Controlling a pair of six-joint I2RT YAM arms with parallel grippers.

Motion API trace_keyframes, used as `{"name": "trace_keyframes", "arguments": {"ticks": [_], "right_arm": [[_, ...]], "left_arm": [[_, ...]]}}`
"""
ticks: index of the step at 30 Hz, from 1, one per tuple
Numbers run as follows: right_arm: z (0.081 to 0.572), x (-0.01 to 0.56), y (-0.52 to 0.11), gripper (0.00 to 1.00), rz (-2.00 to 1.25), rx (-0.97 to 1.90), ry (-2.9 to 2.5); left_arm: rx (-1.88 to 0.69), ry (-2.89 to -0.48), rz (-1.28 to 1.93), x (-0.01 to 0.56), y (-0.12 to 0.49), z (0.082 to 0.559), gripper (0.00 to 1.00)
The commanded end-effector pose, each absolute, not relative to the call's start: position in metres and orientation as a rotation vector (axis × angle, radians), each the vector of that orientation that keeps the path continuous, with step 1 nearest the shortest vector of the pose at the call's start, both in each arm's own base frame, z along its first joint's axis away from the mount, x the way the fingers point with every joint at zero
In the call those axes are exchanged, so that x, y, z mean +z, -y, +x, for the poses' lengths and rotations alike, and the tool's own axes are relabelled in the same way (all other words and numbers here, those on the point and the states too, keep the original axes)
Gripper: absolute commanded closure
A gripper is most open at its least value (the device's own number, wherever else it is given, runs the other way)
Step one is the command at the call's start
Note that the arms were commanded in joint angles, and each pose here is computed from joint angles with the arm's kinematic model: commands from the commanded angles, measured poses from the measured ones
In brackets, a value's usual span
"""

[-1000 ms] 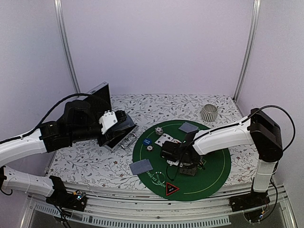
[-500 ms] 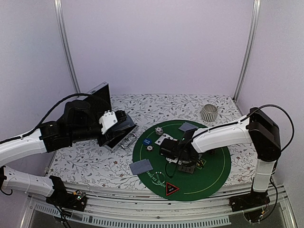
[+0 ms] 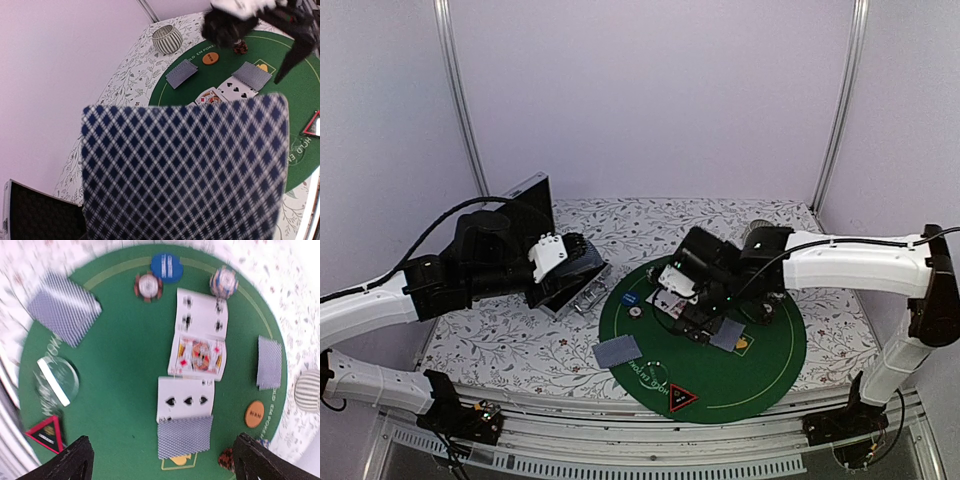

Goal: Distribute texas hold em gaming equipment
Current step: Flop the poker card in the community card area, then pick up the poker card from the face-down deck piles.

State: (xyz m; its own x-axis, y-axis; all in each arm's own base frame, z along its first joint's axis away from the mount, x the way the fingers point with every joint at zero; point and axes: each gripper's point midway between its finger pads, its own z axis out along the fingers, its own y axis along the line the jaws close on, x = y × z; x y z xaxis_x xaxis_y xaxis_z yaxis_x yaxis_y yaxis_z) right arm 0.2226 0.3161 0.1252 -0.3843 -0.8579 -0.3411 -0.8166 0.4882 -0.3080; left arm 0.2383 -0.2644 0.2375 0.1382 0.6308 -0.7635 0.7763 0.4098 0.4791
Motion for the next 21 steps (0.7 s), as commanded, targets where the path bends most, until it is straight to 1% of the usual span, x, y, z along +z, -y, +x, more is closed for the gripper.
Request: {"name": "trace_keyframes", "arguments": {"ticks": [1, 4, 6, 7, 11, 15, 21], "right_arm": [[0.239, 0.241, -0.368, 0.01, -1.103, 0.488, -2.089], [0.233, 0.305, -0.394, 0.01, -0.998, 0.926, -1.929], [0.238, 0.337, -0.406, 0.01, -0.902, 1.106, -1.833], [0.240, 0.345, -0.412, 0.01, -0.877, 1.151, -1.806], [0.247, 0.343, -0.442, 0.01, -0.861, 1.284, -1.821], [0.256, 0.324, -0.467, 0.01, -0.887, 1.312, -1.879], [0.245, 0.305, -0.500, 0.01, -1.001, 1.351, -1.891]], "left_arm": [[-0.183, -1.540, 1.311, 0.235, 0.269, 0.235, 0.58], [-0.178, -1.540, 1.318, 0.233, 0.270, 0.235, 0.58], [-0.171, -1.544, 1.319, 0.232, 0.270, 0.236, 0.58], [-0.168, -1.547, 1.320, 0.231, 0.270, 0.237, 0.58], [-0.167, -1.549, 1.321, 0.230, 0.270, 0.237, 0.58], [-0.170, -1.547, 1.322, 0.231, 0.270, 0.237, 0.58], [-0.173, -1.544, 1.322, 0.231, 0.270, 0.236, 0.58]]}}
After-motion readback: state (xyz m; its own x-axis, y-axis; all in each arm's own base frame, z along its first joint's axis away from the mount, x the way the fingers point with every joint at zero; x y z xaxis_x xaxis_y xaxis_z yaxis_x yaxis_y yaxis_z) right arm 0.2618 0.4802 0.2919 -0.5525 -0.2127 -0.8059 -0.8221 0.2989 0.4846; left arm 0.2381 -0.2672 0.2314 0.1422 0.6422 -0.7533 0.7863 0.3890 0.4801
